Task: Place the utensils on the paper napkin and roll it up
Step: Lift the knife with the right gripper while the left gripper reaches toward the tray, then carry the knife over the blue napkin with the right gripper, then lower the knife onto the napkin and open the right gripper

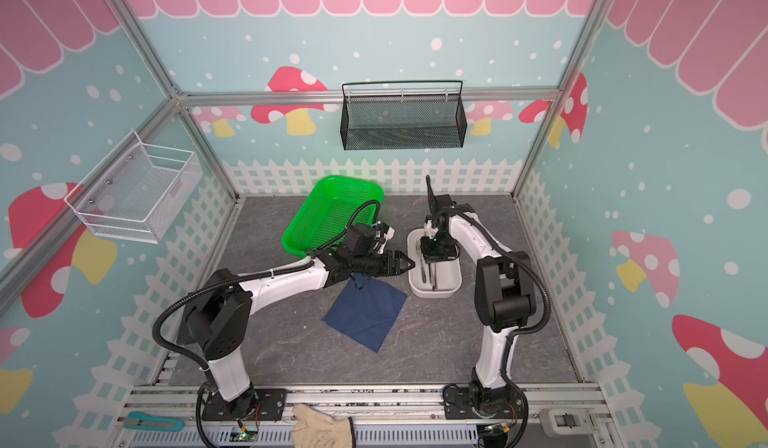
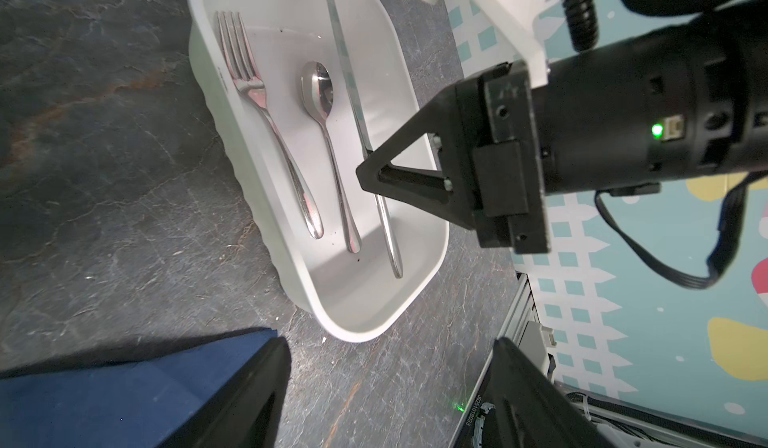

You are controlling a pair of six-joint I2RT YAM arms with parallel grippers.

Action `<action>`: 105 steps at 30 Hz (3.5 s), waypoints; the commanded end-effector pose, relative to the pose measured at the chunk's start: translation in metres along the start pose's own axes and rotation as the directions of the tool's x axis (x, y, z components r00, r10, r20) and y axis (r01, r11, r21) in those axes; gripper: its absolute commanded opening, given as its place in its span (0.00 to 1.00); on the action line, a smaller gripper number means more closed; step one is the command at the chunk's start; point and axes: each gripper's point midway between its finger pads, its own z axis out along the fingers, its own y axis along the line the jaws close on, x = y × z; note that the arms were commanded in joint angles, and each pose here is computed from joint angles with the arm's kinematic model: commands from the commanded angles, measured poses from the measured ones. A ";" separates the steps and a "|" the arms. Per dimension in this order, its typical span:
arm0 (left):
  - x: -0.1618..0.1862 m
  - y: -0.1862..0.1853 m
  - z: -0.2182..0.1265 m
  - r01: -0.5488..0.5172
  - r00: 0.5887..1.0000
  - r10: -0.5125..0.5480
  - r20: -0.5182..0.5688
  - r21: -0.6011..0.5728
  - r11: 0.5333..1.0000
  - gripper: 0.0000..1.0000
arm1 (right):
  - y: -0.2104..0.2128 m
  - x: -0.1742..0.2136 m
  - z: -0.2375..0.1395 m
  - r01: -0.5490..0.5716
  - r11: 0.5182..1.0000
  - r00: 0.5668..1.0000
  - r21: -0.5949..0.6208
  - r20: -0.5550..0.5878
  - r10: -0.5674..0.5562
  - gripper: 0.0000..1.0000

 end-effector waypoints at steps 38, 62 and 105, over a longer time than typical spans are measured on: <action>0.043 0.107 -0.164 0.127 0.966 -0.073 0.248 -0.209 0.970 0.78 | 0.197 0.073 0.056 0.057 0.978 0.995 -0.202 -0.066 -0.072 0.14; 0.042 0.129 -0.178 0.183 0.953 -0.113 0.281 -0.235 0.955 0.78 | 0.190 0.066 0.101 0.071 0.991 0.991 -0.115 -0.103 -0.083 0.14; 0.044 0.135 -0.173 0.215 0.952 -0.147 0.270 -0.243 0.946 0.78 | 0.185 0.075 0.112 0.190 0.976 0.980 -0.104 -0.046 -0.196 0.16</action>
